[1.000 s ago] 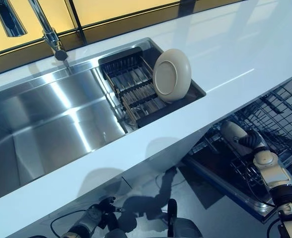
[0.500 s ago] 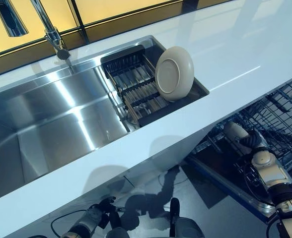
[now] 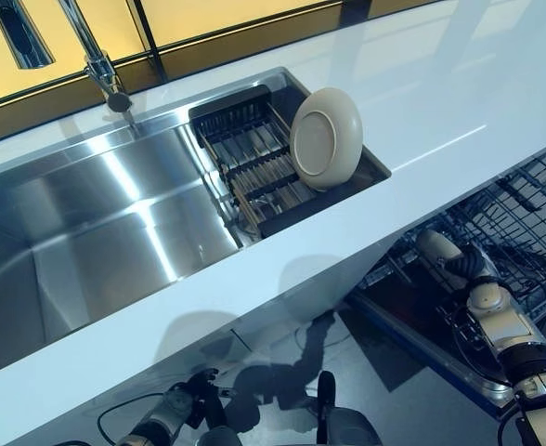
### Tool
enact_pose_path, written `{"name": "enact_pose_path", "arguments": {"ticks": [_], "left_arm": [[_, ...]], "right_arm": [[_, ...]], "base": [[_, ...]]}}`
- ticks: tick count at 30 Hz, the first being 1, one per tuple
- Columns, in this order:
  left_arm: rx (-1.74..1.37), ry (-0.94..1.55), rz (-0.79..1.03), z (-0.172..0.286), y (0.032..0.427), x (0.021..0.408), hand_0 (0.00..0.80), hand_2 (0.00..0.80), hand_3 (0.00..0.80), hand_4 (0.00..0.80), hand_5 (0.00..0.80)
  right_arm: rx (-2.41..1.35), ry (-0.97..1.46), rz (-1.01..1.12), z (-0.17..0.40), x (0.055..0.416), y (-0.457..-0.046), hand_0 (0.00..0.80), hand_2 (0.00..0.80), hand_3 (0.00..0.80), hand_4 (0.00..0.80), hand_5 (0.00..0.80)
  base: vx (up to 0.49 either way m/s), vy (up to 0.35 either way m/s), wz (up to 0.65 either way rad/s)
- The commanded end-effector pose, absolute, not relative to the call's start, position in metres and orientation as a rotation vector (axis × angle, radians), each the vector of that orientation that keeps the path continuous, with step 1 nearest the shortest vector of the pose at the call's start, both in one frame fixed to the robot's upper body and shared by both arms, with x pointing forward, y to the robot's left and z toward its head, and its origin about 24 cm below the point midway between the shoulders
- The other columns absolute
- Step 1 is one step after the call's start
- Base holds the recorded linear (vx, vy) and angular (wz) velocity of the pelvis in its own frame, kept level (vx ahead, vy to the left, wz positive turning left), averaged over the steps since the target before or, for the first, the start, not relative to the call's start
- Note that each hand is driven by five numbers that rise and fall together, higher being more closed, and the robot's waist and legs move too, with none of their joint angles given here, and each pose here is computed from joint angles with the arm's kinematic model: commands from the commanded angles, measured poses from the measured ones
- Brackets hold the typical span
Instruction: Take plates into dishwasher
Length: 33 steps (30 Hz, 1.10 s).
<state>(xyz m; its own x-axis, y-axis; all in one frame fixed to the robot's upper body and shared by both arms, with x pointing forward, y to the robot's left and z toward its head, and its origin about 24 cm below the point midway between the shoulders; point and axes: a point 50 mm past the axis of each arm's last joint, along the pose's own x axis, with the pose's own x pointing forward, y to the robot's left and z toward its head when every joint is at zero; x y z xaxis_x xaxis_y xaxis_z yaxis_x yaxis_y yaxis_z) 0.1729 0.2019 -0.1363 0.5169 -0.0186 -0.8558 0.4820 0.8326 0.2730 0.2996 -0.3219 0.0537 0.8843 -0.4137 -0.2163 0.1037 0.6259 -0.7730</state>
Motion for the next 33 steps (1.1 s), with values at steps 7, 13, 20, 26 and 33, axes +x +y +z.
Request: {"name": "enact_pose_path", "arguments": {"ticks": [7, 13, 20, 26, 33], "left_arm": [[0.589, 0.949, -0.309, -0.124, 0.208, 0.2, 0.0, 0.0, 0.0, 0.0, 0.0], [0.604, 0.948, -0.307, -0.124, 0.21, 0.201, 0.0, 0.0, 0.0, 0.0, 0.0], [0.607, 0.942, -0.307, -0.121, 0.211, 0.205, 0.0, 0.0, 0.0, 0.0, 0.0], [0.586, 0.919, -0.318, -0.12, 0.205, 0.208, 0.0, 0.0, 0.0, 0.0, 0.0], [0.585, 0.904, -0.324, -0.119, 0.2, 0.211, 0.0, 0.0, 0.0, 0.0, 0.0]], "right_arm": [[-0.643, 0.532, 0.025, -0.006, 0.303, -0.24, 0.8, 0.8, 0.8, 0.8, 0.8], [-0.634, 0.563, 0.013, -0.013, 0.303, -0.242, 0.8, 0.8, 0.8, 0.8, 0.8], [-0.642, 0.565, 0.004, -0.009, 0.309, -0.245, 0.8, 0.8, 0.8, 0.8, 0.8], [-0.646, 0.556, 0.019, -0.007, 0.312, -0.241, 0.8, 0.8, 0.8, 0.8, 0.8], [-0.636, 0.576, 0.022, -0.011, 0.309, -0.244, 0.8, 0.8, 0.8, 0.8, 0.8]], "base": [[0.0, 0.0, 0.0], [0.0, -0.025, 0.02], [-0.019, -0.017, 0.04], [0.0, 0.0, 0.0], [0.0, 0.0, 0.0]]}}
